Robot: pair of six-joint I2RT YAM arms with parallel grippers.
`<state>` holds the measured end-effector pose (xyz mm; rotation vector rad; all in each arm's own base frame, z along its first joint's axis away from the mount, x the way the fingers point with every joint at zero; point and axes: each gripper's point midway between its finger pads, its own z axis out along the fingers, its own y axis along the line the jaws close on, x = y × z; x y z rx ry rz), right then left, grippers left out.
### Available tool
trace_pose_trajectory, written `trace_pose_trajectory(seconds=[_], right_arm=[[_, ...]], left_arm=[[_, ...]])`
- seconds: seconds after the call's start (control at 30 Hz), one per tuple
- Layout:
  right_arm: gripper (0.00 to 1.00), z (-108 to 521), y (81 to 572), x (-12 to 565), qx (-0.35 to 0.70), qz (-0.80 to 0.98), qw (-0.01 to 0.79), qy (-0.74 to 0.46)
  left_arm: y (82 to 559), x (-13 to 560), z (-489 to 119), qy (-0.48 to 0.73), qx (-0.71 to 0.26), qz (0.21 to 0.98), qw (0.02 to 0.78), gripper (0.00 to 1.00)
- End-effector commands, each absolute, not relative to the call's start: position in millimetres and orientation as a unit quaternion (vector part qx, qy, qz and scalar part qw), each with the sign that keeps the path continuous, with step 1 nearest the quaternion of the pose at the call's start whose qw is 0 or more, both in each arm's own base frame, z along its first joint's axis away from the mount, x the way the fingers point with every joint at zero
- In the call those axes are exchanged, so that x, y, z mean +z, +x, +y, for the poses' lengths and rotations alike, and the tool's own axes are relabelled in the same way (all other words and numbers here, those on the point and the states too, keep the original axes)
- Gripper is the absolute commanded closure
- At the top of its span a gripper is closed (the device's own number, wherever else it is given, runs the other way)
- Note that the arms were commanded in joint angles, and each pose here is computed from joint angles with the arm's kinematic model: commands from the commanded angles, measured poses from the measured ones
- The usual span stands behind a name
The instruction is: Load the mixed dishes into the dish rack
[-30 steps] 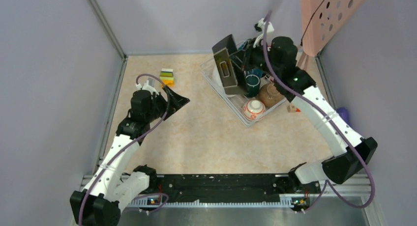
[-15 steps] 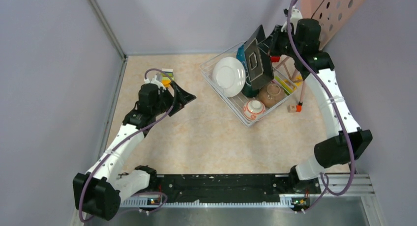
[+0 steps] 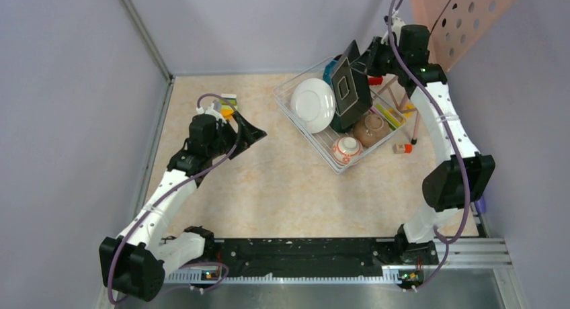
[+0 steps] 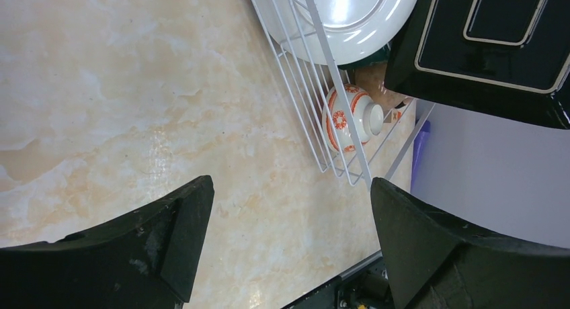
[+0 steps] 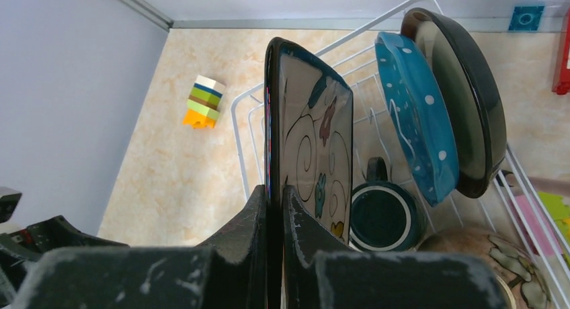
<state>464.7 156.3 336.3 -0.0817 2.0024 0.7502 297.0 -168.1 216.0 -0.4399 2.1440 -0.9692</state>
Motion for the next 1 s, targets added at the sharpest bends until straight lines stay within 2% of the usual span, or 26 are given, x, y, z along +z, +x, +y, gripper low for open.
trace_pose_trajectory(seconds=[0.0,0.17,0.3,0.73,0.97], right_arm=[[1.00,166.4,460.3,454.2,0.392,0.704,0.587,-0.076],[1.00,189.7,446.3,460.4,0.477,0.680,0.549,-0.093],[1.00,199.9,440.0,462.1,0.504,0.675,0.530,-0.097],[1.00,202.9,467.5,422.1,0.479,0.711,0.506,-0.098],[1.00,211.0,482.9,409.7,0.425,0.738,0.507,-0.129]], left_arm=[[301.7,240.9,-167.6,-0.154,-0.381,0.820,0.398,0.09],[304.0,236.9,-168.7,-0.155,-0.380,0.823,0.394,0.09],[305.5,233.1,-171.2,-0.157,-0.383,0.824,0.385,0.09],[308.4,225.6,-173.1,-0.159,-0.382,0.829,0.376,0.09],[310.6,223.9,-174.9,-0.156,-0.382,0.832,0.371,0.09]])
